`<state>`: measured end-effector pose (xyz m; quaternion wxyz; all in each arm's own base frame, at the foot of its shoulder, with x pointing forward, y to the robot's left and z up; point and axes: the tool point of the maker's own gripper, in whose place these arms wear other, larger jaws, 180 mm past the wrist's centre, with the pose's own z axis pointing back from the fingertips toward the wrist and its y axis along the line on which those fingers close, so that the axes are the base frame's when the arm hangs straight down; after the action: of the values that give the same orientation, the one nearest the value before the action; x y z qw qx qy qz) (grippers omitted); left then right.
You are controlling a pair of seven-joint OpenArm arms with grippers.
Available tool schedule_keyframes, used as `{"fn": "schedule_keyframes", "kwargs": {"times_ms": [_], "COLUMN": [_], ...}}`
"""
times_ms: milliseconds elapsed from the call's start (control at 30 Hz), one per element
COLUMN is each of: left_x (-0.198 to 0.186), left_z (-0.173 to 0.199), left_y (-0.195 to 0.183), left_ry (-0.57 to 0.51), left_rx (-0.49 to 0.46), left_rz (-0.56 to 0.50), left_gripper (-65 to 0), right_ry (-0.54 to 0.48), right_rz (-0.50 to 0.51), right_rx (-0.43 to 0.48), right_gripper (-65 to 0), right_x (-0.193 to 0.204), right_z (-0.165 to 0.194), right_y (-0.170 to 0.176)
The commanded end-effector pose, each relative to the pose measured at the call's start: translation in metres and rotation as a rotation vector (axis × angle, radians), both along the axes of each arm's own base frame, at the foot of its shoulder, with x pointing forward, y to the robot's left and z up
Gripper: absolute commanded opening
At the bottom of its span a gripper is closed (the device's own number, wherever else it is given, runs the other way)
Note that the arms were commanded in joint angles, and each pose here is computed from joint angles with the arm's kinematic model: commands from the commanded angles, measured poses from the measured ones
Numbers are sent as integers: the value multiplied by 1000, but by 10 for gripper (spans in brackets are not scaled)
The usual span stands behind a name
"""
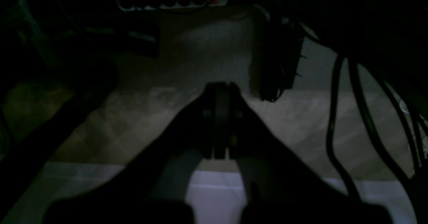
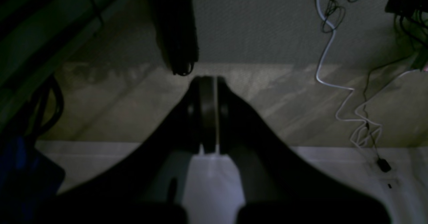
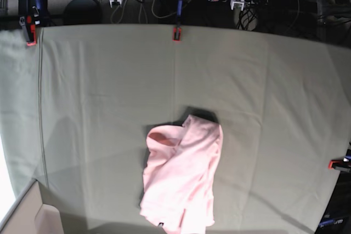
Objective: Layout the t-shirt on the table in an organized manner, then fold the t-shirt properly
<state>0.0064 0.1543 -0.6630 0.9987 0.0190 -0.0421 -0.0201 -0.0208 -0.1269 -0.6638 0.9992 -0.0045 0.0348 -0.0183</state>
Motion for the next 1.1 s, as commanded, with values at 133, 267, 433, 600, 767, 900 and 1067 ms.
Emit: {"fn": "schedule_keyframes", "kwargs": {"times_ms": [133, 267, 433, 600, 767, 900, 1067], "left_x": [-7, -7, -8, -16, -33, -49, -38], "left_z": [0, 0, 0, 0, 6, 27, 77], "left_y": [4, 4, 4, 6, 21, 42, 58], "left_ry": [10, 10, 11, 24, 6, -72, -232], "left_rx": [13, 13, 13, 17, 36, 57, 33], "left_rz": [-1, -1, -1, -2, -12, -34, 34], "left_gripper": [-648, -648, -648, -649, -649, -649, -649], "right_ry": [1, 1, 3, -8, -92, -143, -258], "right_rz": [-5, -5, -5, -3, -1, 6, 33], "right_rx": [8, 8, 8, 6, -4, -12, -37], "right_gripper": [-650, -650, -650, -650, -650, -650, -650], "right_x": [-3, -3, -4, -10, -20, -35, -20], "right_z": [0, 0, 0, 2, 14, 39, 89], "right_y": [1, 1, 1, 0, -4, -8, -22]}}
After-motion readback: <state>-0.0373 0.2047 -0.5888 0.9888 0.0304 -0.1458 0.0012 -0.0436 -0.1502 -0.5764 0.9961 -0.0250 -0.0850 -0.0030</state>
